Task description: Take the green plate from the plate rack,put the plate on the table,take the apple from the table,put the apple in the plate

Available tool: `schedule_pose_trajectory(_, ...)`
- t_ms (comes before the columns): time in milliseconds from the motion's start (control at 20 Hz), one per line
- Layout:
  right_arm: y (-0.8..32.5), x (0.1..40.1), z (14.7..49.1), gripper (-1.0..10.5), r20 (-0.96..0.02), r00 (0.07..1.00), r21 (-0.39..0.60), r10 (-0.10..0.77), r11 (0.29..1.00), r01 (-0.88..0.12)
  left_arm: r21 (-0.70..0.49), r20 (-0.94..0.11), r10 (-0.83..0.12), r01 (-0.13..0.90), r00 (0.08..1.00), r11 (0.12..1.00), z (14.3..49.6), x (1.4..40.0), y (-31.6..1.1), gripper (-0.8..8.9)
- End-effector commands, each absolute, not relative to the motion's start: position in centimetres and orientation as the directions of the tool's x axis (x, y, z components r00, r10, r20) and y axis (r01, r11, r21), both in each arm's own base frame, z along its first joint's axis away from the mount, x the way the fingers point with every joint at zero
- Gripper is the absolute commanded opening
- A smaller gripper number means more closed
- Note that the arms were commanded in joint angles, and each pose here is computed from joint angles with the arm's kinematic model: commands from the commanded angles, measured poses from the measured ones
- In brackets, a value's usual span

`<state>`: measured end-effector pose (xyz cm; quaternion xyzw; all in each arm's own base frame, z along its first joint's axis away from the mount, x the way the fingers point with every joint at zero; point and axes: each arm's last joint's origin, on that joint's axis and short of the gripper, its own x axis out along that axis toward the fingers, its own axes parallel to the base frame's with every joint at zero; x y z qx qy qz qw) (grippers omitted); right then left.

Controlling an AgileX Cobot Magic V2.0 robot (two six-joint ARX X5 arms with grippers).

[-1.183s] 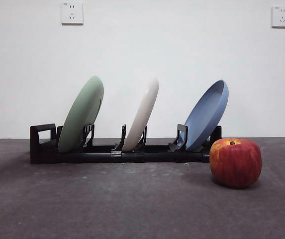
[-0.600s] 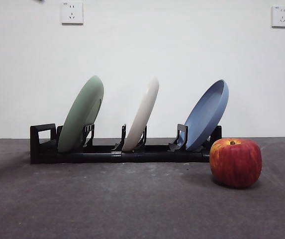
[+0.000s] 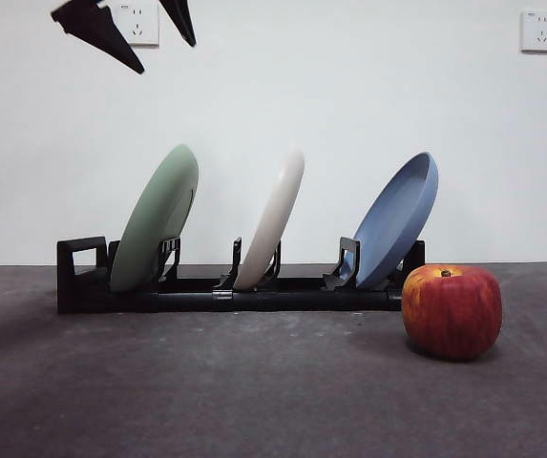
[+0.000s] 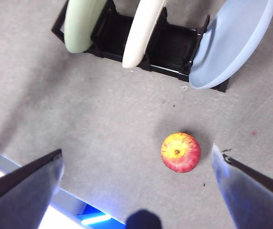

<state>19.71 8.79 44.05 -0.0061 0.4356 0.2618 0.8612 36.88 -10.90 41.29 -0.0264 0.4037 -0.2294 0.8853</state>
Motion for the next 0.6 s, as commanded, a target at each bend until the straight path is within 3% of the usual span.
schedule_pose_trajectory(50, 9.1, 20.1, 43.9, 6.0, -0.758, 0.486, 0.213, 0.435, 0.870, -0.445, -0.226, -0.741, -0.411, 0.380, 0.530, 0.897, 39.5, 38.2, -11.3, 4.08)
schedule_pose_trajectory(300, 9.4, 20.6, 43.8, 6.0, -0.755, 0.488, 0.215, 0.438, 0.868, -0.447, -0.218, -0.822, -0.362, 0.346, 0.439, 0.913, 35.8, 40.3, -11.8, 4.04)
schedule_pose_trajectory(600, 9.4, 20.8, 43.7, 6.0, -0.756, 0.491, 0.213, 0.433, 0.872, -0.441, -0.218, -0.832, -0.359, 0.346, 0.423, 0.913, 34.1, 41.4, -12.3, 4.04)
